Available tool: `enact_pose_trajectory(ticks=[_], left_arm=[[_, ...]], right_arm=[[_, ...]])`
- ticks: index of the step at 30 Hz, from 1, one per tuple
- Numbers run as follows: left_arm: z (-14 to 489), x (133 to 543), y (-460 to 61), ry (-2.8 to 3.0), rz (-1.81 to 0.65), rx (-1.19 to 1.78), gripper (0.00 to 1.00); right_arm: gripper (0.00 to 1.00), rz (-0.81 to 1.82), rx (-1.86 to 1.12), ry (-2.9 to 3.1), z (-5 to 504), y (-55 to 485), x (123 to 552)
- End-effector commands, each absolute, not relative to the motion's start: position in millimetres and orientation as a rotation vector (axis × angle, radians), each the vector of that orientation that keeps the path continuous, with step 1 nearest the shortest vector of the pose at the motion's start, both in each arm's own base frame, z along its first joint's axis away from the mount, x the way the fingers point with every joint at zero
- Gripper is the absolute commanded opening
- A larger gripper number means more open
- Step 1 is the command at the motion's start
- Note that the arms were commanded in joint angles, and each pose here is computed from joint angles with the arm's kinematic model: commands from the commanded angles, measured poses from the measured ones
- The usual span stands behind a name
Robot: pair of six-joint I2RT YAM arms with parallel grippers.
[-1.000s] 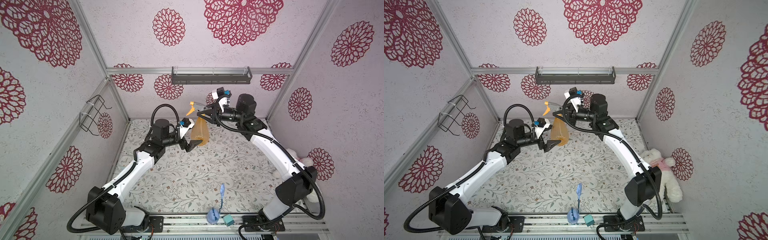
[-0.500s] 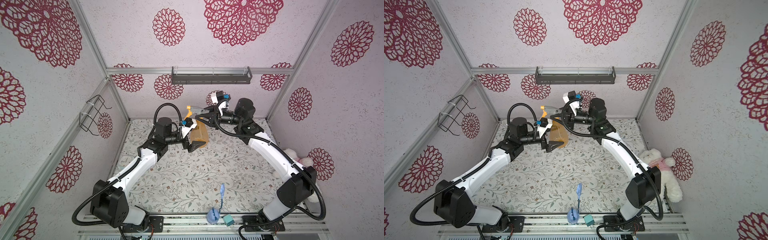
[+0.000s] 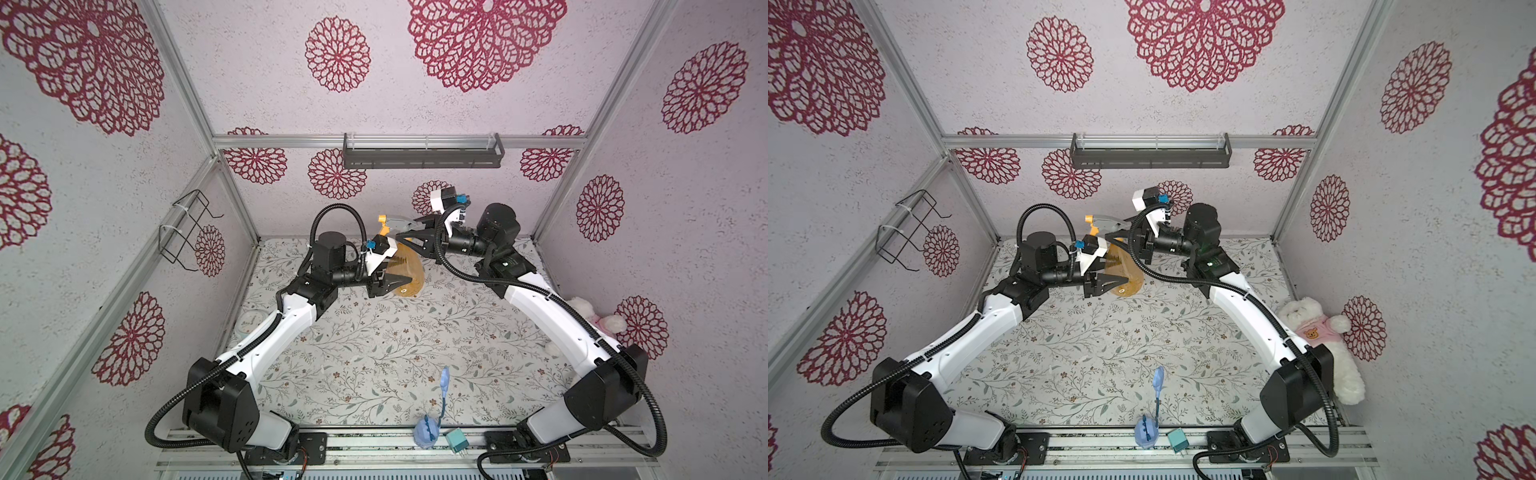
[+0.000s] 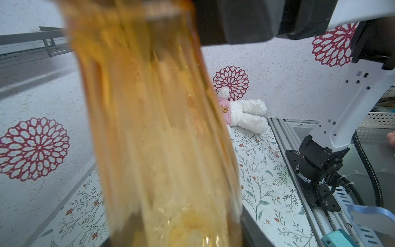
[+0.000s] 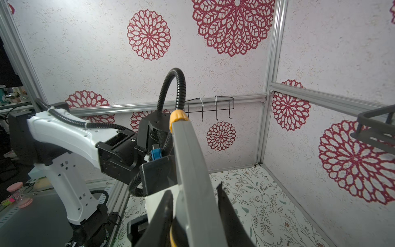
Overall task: Attach spray nozzles to spray bottles
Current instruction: Screw the spray nozzle on the spray bottle.
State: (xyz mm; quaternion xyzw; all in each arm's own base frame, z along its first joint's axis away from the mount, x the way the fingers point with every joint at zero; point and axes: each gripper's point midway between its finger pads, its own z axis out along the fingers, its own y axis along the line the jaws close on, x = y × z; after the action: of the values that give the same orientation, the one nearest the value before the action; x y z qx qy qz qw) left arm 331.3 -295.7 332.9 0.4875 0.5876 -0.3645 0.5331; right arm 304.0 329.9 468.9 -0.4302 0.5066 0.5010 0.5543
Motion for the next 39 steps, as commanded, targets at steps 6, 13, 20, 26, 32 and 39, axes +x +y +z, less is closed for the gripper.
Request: enact_pose_trajectory(ticks=[6, 13, 20, 26, 32, 39], left_arm=[[338.9, 371.3, -276.4, 1.523, -0.664, 1.012, 0.41], [340.8, 380.1, -272.3, 1.546, -0.633, 0.961, 0.39], [346.4, 382.8, -270.3, 1.556, -0.627, 0.927, 0.39], [349.7, 387.4, -268.1, 1.577, -0.617, 0.893, 0.39], [348.8, 387.4, -265.8, 1.590, -0.606, 0.890, 0.46], [327.5, 373.8, -260.9, 1.661, -0.612, 0.965, 0.97]], right_arm=[[0.00, 0.938, -0.900, 1.268, 476.6, 318.8, 304.0], [0.00, 0.763, -0.728, 1.355, 464.5, 311.7, 324.6], [0.00, 0.639, -0.553, 1.387, 460.8, 295.9, 339.8], [0.00, 0.543, -0.501, 1.433, 450.8, 300.4, 347.2], [0.00, 0.474, -0.446, 1.435, 451.4, 294.2, 350.7], [0.00, 0.529, -0.414, 1.395, 469.2, 263.8, 359.0]])
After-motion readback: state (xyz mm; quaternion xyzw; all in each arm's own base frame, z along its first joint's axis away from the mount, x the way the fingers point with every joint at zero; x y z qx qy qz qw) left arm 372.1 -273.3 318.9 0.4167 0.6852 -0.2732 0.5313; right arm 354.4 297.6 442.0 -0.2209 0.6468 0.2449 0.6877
